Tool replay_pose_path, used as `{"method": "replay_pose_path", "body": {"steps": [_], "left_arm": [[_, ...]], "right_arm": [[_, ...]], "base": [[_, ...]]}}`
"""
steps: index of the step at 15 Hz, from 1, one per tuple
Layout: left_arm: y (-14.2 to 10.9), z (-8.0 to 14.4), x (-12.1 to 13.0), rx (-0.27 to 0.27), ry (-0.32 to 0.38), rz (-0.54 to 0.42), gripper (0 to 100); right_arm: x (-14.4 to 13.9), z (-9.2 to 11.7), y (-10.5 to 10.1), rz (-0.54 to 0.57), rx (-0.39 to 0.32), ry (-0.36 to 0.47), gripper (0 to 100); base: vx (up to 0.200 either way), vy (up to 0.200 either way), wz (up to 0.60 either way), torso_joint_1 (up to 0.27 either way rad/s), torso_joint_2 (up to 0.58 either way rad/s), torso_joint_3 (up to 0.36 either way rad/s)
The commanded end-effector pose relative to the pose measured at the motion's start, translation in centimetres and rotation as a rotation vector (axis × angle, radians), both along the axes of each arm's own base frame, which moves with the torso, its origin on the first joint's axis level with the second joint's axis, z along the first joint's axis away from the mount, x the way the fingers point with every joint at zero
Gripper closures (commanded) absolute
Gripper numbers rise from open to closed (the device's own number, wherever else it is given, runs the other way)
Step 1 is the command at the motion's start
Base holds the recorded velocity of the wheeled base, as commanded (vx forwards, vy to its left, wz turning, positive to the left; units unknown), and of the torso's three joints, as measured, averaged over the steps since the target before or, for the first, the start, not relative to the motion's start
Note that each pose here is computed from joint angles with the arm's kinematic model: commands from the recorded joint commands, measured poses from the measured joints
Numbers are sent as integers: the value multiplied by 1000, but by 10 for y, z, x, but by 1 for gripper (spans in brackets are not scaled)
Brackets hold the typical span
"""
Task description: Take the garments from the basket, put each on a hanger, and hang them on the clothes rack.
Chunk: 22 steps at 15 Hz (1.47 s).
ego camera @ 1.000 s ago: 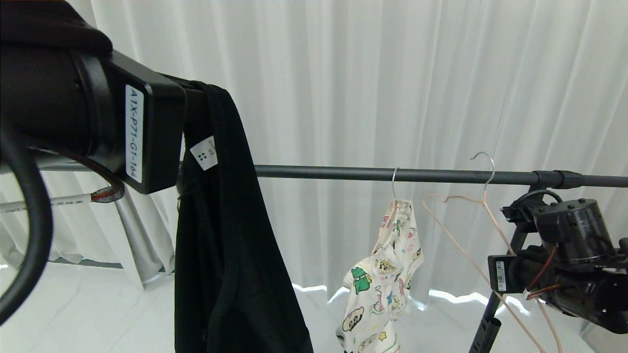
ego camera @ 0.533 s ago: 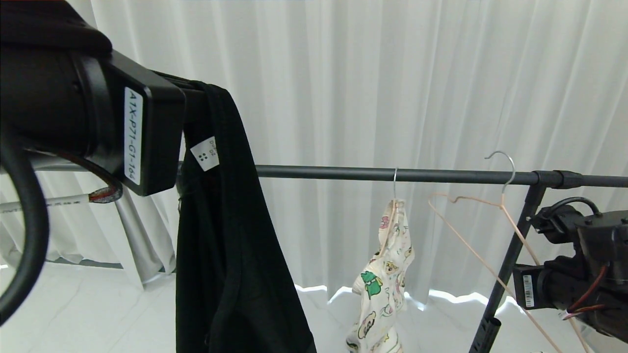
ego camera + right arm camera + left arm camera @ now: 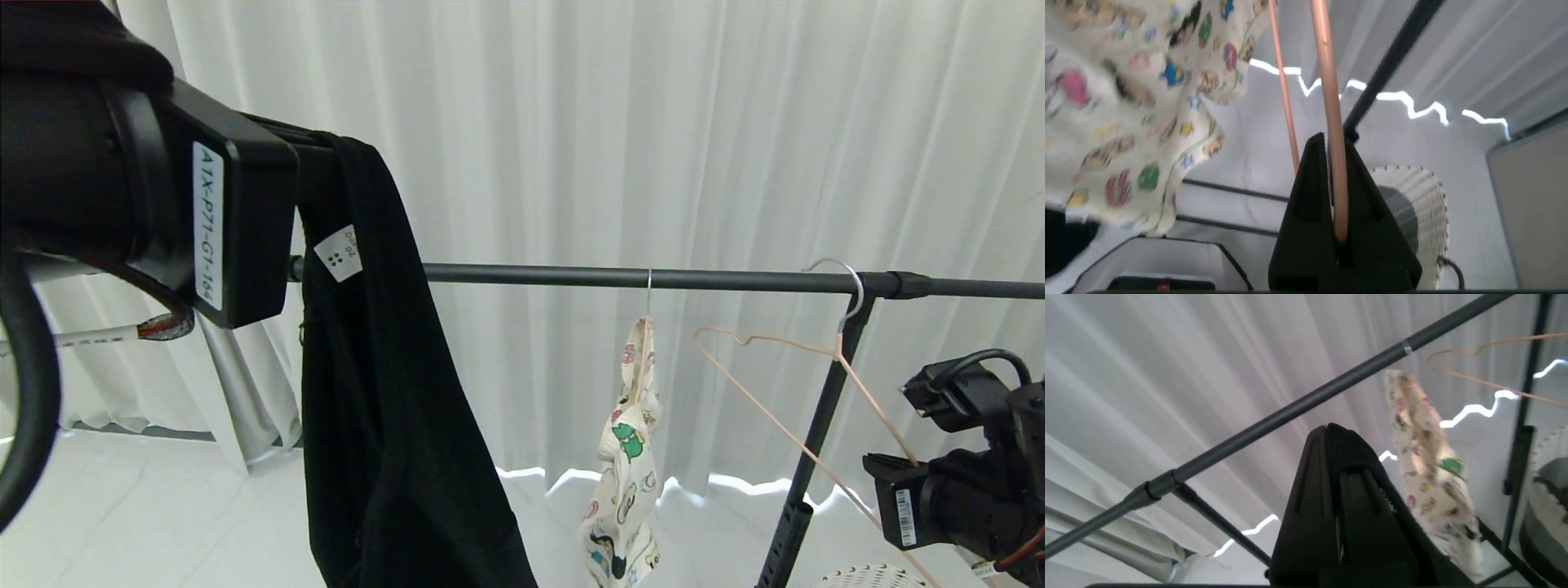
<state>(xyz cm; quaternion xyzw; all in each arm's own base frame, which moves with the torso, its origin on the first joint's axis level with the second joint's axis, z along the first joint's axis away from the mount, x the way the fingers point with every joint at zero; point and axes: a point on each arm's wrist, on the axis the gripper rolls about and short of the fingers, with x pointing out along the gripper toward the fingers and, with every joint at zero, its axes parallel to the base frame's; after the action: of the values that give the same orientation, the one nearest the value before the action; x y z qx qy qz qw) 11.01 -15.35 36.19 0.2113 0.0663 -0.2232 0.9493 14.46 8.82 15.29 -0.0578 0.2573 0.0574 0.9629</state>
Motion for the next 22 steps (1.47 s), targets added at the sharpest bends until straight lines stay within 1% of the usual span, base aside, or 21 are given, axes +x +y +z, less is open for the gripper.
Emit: {"method": "replay_pose_path", "body": {"steps": [1, 4, 8, 9, 10, 12, 14, 16, 17, 18, 19, 20, 22], "left_arm": [[2, 1, -1, -3, -2, 0, 100], [3, -5, -2, 11, 7, 2, 100], [12, -28, -7, 69, 48, 6, 100], [13, -34, -6, 76, 52, 12, 100], [12, -45, -4, 76, 52, 24, 100], [9, -66, 2, 84, 44, 70, 100], [7, -85, 4, 99, 45, 89, 100], [10, -99, 5, 113, 52, 103, 100], [12, -104, 5, 126, 57, 124, 100], [18, -113, 7, 152, 69, 176, 100], [24, -117, 10, 166, 72, 226, 100], [30, -119, 14, 163, 77, 279, 100], [36, -122, 21, 128, 101, 343, 100]], "right_arm": [[-2, 1, 1, 7, 4, -6, 100], [-5, 2, 5, 42, 10, -12, 100], [-21, 9, 13, 138, 43, -47, 100], [-24, 11, 14, 156, 48, -53, 100], [-31, 15, 16, 196, 65, -70, 100], [-49, 21, 22, 314, 102, -95, 100], [-63, 18, 27, 413, 107, -90, 100], [-73, 17, 31, 488, 110, -85, 100], [-76, 17, 33, 512, 113, -85, 100], [-82, 17, 36, 560, 115, -80, 100], [-87, 15, 38, 602, 112, -74, 100], [-93, 13, 40, 651, 107, -65, 100], [-106, 12, 44, 748, 117, -56, 100]], "base": [[-200, 0, 0, -2, -7, 7], [-200, 0, 0, 4, 1, 1], [-200, 0, 0, 1, -2, 5], [-200, 0, 0, 2, 2, 2], [-200, 0, 0, 2, 2, -2], [-200, 0, 0, 5, 0, 2], [0, 0, 0, 0, 0, 0], [0, 0, 0, 0, 0, 0], [0, 0, 0, 0, 0, 0], [0, 0, 0, 0, 0, 0], [0, 0, 0, 0, 0, 0], [0, 0, 0, 0, 0, 0], [0, 0, 0, 0, 0, 0]]}}
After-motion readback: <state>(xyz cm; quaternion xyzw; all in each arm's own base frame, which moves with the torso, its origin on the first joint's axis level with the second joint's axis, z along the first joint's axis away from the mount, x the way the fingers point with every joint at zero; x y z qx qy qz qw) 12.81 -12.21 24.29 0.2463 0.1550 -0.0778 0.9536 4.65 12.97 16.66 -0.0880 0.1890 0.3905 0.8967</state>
